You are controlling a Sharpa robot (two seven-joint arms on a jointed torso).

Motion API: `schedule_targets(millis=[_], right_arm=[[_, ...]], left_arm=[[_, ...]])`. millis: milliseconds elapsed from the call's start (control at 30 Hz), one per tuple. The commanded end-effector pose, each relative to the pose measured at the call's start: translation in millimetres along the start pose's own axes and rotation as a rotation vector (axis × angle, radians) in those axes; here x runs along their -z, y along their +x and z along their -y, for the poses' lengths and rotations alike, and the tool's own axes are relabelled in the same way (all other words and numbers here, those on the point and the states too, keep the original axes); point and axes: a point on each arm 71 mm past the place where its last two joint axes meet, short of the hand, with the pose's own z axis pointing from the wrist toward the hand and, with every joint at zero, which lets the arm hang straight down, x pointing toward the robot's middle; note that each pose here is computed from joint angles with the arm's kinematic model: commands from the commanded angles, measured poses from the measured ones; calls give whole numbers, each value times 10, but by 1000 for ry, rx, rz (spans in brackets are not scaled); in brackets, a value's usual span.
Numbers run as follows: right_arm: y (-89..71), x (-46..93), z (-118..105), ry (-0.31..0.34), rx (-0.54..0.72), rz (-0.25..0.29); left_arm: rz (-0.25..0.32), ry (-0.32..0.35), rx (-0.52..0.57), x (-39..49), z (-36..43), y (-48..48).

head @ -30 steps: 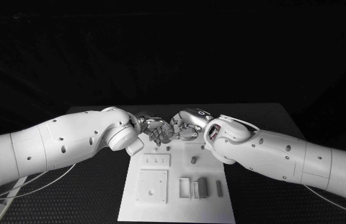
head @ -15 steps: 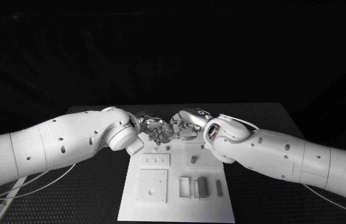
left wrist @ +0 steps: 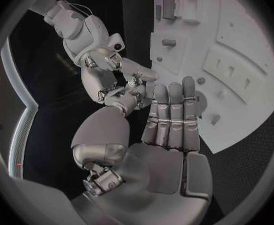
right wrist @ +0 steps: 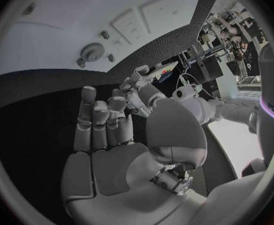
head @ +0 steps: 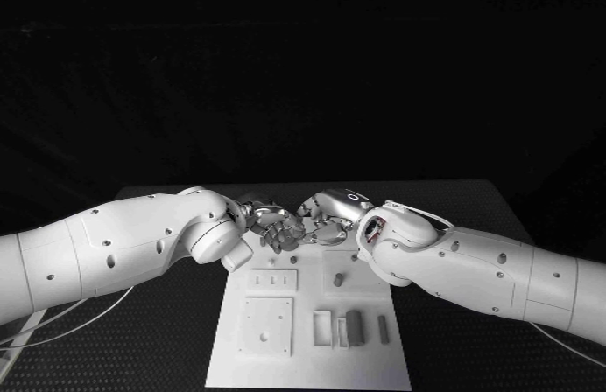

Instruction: Assemble the parts on the task board

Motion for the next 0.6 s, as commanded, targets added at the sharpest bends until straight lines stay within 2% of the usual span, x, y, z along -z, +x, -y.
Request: schedule_targets(millis=[33,200,367,600], right_arm=[[-42,14,46,19,-12,50],[-81,52,130,37,-18,78],[-102,114,242,52,1,68],[-155,201,458,104,17,81]], left_arm=[[-7,5,8,2,16,5],[-17,-7,4,1,-6,-8],[-54,-35,-10,7,-57,-22],[-55,-95,-65,1,-179,-82]])
